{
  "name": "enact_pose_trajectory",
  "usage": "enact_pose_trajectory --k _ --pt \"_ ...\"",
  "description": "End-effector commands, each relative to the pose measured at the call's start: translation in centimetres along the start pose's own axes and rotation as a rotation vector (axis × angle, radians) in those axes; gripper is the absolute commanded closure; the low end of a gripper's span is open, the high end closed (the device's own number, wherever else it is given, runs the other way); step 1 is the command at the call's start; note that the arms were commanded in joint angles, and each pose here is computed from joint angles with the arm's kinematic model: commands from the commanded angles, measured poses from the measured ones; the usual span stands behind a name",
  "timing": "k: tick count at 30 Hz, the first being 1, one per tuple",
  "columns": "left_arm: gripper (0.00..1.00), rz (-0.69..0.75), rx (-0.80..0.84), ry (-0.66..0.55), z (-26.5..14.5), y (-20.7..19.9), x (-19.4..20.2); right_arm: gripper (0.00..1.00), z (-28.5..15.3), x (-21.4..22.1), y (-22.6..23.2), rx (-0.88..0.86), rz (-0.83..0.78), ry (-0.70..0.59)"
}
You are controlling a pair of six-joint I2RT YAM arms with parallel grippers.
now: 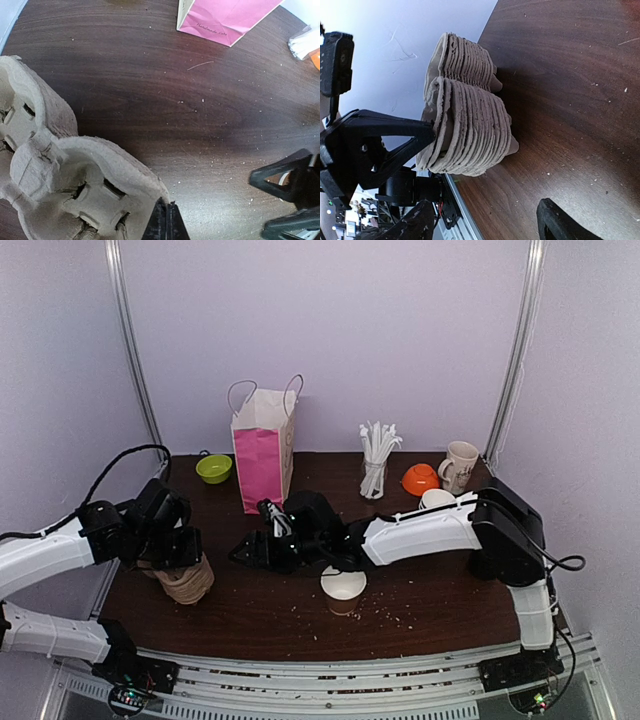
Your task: Pack the takeout coffee
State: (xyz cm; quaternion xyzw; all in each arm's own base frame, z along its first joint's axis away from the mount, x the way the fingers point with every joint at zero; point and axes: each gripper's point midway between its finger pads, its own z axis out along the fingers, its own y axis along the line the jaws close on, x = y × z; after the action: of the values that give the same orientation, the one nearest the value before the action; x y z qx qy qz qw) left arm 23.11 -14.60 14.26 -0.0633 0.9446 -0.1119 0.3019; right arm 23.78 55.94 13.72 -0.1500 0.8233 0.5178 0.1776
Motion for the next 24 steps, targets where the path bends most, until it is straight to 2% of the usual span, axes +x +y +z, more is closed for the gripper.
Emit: enact_pose_trajectory --k 1,12,19,24 --pt "1.00 0.005 0.052 -0.017 -0.7 -0.9 -0.7 0.29 1.7 -0.2 2.0 -0.102 0.066 0.015" --pt "1.00 0.016 0.063 0.003 0.2 -1.0 0.1 0.31 5.6 0.7 3.6 -0.219 0.161 0.066" --pt "1.00 0.013 0.079 0.002 0.3 -1.4 0.1 0.42 6.7 1.4 3.3 -0.231 0.187 0.093" --pt "1.00 0.014 0.089 0.011 0.5 -1.6 0.2 0.46 7.1 1.5 3.2 -0.240 0.206 0.094"
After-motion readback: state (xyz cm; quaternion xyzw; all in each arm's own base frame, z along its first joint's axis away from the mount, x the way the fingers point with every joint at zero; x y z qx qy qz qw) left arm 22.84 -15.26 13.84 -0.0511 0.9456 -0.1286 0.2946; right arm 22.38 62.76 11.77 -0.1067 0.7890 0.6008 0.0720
